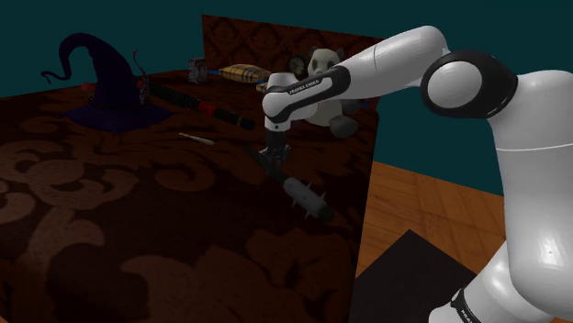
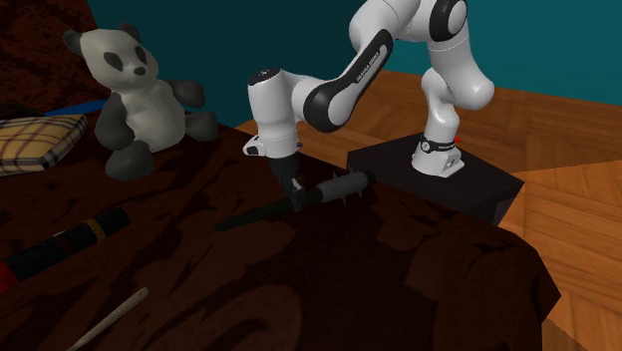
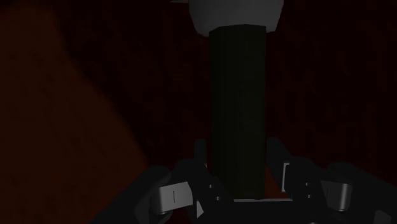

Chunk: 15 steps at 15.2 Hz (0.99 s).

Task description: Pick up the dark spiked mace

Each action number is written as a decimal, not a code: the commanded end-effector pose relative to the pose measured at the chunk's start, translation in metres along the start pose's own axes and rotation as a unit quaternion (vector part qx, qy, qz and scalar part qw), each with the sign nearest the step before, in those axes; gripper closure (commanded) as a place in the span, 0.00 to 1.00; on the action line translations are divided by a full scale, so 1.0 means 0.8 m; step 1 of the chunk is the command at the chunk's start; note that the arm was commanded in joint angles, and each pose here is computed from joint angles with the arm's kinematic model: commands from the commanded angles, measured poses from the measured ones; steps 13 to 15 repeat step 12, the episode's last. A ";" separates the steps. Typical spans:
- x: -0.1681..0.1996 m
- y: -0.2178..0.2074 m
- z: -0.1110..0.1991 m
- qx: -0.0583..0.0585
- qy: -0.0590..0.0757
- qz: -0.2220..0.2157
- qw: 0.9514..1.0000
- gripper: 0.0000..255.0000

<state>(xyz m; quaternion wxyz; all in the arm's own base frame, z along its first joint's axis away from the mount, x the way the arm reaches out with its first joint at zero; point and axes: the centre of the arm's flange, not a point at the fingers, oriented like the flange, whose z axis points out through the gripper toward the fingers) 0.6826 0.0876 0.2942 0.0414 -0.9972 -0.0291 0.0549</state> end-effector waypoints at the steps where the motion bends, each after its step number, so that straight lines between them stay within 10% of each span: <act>1: -0.001 -0.002 -0.014 0.000 0.000 0.000 1.000 1.00; 15: -0.007 -0.007 -0.073 0.000 0.000 0.000 1.000 1.00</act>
